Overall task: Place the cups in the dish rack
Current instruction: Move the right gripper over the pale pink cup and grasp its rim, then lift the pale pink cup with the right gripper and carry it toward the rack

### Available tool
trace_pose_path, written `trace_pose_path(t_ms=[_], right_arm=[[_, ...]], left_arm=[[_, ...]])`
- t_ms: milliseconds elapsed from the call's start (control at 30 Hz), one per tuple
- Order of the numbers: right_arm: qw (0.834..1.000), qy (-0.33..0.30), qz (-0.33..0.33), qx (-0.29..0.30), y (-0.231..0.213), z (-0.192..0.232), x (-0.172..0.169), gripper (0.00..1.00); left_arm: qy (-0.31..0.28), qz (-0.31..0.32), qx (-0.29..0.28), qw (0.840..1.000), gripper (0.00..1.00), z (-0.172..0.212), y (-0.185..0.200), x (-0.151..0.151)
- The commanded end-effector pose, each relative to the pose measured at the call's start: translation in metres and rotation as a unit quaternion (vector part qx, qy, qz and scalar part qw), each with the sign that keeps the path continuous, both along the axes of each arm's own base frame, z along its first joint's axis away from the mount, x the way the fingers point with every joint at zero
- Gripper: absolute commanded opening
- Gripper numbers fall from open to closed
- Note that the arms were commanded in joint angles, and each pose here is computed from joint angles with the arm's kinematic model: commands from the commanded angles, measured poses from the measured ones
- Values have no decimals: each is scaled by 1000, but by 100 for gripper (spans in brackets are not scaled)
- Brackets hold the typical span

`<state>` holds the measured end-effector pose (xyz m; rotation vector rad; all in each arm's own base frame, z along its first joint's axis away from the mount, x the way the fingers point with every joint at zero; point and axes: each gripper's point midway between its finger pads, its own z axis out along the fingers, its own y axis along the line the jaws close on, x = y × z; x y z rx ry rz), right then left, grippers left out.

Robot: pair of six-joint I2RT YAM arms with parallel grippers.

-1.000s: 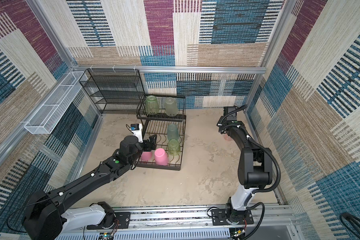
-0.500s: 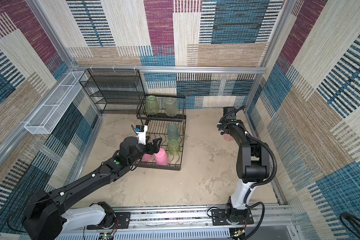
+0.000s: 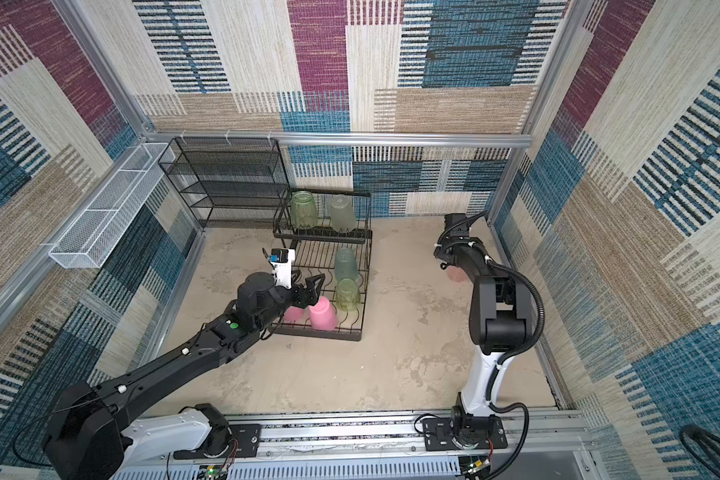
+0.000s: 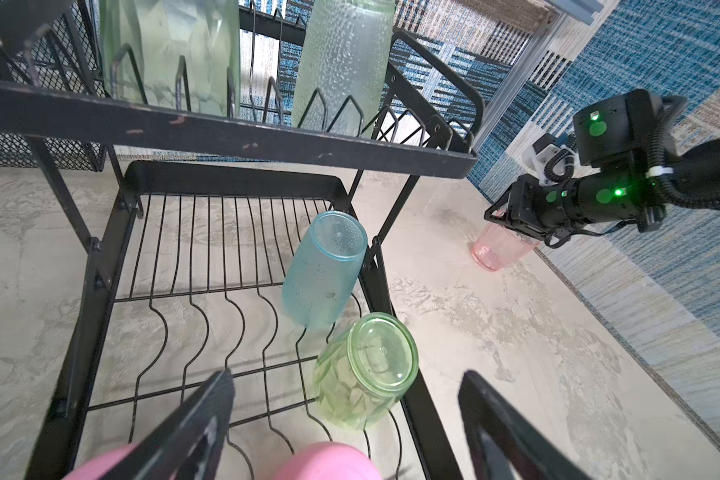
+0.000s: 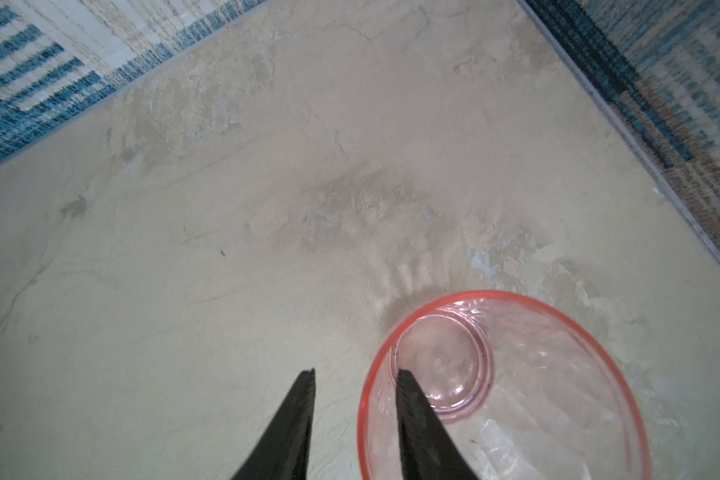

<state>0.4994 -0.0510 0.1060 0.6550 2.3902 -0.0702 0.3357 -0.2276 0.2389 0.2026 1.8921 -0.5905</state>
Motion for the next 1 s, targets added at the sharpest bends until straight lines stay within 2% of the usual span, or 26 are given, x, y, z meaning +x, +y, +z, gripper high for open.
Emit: trace_pose_path(t_ms=[0,300,467,567,967], right_arm=[[1000,9,2,-1,0,-5,-2,35],[1000,11,14,19,6,-5,-4,25],[999,20,22,30,11,-8,-11,16],[999,22,27,40,14,-9,-18,15],[997,10,43,59,24,6,-33,1]], left_arm=[[-11,-3,5,1000,88,6,0,0],[10,13,15,1000,88,4,2,5],[15,9,13,1000,87,4,0,6],[15,10,13,1000,87,5,0,7],[27,10,14,1000,87,2,-2,7]])
